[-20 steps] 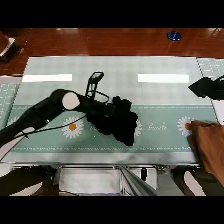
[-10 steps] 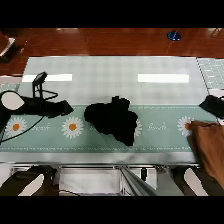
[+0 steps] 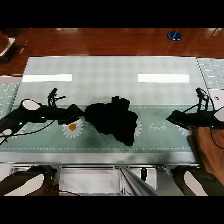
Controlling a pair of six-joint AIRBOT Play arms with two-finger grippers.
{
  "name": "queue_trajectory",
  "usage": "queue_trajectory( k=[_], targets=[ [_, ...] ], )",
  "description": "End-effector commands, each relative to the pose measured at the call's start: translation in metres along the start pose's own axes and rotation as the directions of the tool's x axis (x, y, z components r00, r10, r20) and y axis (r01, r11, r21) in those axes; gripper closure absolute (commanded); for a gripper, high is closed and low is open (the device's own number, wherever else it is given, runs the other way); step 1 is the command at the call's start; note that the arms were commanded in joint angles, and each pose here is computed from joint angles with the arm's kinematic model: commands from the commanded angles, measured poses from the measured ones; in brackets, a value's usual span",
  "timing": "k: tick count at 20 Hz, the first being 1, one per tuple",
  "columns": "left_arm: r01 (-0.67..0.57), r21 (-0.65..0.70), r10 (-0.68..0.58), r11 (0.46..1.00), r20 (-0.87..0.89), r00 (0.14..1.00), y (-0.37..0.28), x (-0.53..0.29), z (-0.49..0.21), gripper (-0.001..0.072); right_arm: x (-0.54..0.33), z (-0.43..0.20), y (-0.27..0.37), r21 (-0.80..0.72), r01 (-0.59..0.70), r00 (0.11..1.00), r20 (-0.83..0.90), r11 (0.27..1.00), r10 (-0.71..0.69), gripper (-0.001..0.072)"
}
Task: Fold the shirts.
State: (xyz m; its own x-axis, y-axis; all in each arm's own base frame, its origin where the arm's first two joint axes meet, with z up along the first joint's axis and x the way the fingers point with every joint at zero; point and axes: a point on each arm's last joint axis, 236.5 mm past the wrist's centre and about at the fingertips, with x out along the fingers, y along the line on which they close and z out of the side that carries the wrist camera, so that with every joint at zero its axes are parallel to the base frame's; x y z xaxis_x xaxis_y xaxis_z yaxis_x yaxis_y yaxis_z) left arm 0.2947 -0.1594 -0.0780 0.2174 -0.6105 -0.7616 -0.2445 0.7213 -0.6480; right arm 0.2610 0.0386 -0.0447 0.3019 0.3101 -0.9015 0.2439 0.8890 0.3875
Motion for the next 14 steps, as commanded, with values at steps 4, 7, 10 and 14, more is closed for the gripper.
queue_trajectory(
  k=[4,7,10,14],
  targets=[
    [0.019,0.023,-0.019,1.000,-0.028,0.999,-0.026,0.039,0.014,0.0202,0.011,-0.024,0.028,-0.081,-0.030,0.997,-0.068,0.996,0.024,0.0302],
    [0.022,0.024,-0.019,0.999,-0.111,0.994,-0.026,0.049,0.007,0.0348,0.016,-0.043,0.038,-0.113,-0.041,0.992,-0.126,0.993,0.026,0.0302],
    [0.038,0.090,-0.024,0.995,-0.146,0.989,-0.027,0.052,0.003,0.0674,0.029,-0.078,0.042,-0.134,-0.049,0.976,-0.215,0.990,0.019,0.0302],
    [0.040,0.102,-0.025,0.994,-0.144,0.989,-0.027,0.051,0.004,0.0684,0.040,-0.118,0.070,-0.162,-0.135,0.951,-0.298,0.977,0.082,0.0302]
  ],
)
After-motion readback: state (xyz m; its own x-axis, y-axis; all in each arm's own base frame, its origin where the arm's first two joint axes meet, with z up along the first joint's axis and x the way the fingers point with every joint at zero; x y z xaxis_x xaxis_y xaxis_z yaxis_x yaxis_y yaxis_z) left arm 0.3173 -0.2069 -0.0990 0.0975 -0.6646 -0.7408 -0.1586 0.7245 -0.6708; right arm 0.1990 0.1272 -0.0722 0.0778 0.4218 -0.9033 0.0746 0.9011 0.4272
